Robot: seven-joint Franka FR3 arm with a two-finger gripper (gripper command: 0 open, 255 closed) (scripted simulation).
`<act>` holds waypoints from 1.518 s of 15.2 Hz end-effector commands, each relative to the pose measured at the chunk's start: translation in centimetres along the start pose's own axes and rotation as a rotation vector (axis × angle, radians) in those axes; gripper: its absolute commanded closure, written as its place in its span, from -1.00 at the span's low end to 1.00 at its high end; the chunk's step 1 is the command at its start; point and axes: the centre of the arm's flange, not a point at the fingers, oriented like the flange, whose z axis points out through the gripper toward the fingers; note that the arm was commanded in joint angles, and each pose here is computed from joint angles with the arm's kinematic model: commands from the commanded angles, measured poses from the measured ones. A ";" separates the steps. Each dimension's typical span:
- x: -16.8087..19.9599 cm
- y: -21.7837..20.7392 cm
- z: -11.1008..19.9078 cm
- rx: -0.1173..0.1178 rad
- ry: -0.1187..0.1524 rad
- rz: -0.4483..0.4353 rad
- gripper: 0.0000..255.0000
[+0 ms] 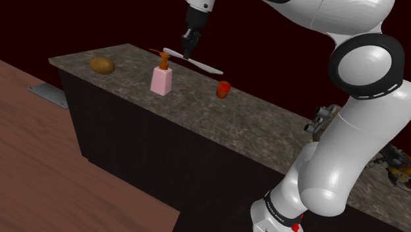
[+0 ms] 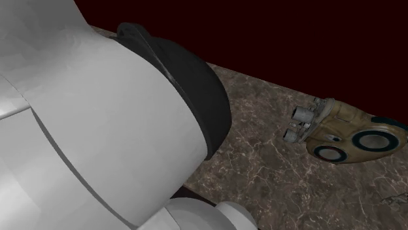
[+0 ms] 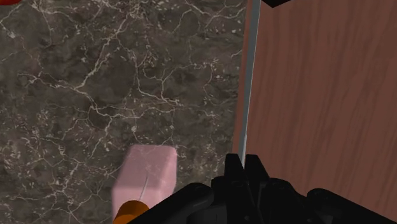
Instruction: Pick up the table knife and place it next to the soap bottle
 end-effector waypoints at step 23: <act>-0.8 -0.1 12.6 0.000 0.000 0.000 1.00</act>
